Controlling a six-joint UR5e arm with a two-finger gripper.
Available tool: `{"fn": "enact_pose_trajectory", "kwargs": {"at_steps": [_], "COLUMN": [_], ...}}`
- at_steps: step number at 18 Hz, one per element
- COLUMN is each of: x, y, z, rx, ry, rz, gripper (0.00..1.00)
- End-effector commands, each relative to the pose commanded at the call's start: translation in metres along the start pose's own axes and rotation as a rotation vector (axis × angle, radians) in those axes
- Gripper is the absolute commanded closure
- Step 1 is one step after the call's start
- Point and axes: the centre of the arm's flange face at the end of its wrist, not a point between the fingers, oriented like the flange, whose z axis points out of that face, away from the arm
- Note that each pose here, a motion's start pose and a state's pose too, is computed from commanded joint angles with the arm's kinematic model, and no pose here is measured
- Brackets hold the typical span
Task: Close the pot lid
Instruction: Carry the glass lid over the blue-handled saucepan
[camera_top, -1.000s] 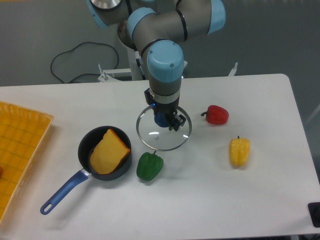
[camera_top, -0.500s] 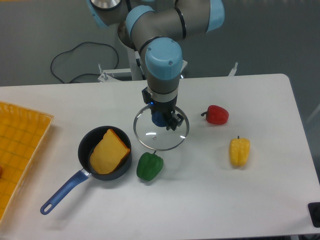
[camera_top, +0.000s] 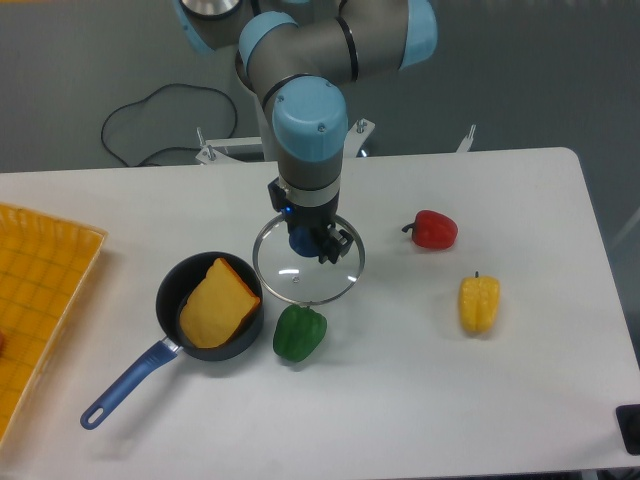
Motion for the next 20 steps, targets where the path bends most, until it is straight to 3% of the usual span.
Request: {"fn": "enact_pose_trajectory", "kwargs": {"at_steps": [6,20], "x": [0.03,0.058], "y": [-0.035,-0.081], "z": [0.008,0.03], "rx": [-0.002,0.021], "ry": [-0.003,-0.041], "rz": [-0.055,-0.128], "gripper": [0.56,0.56]}}
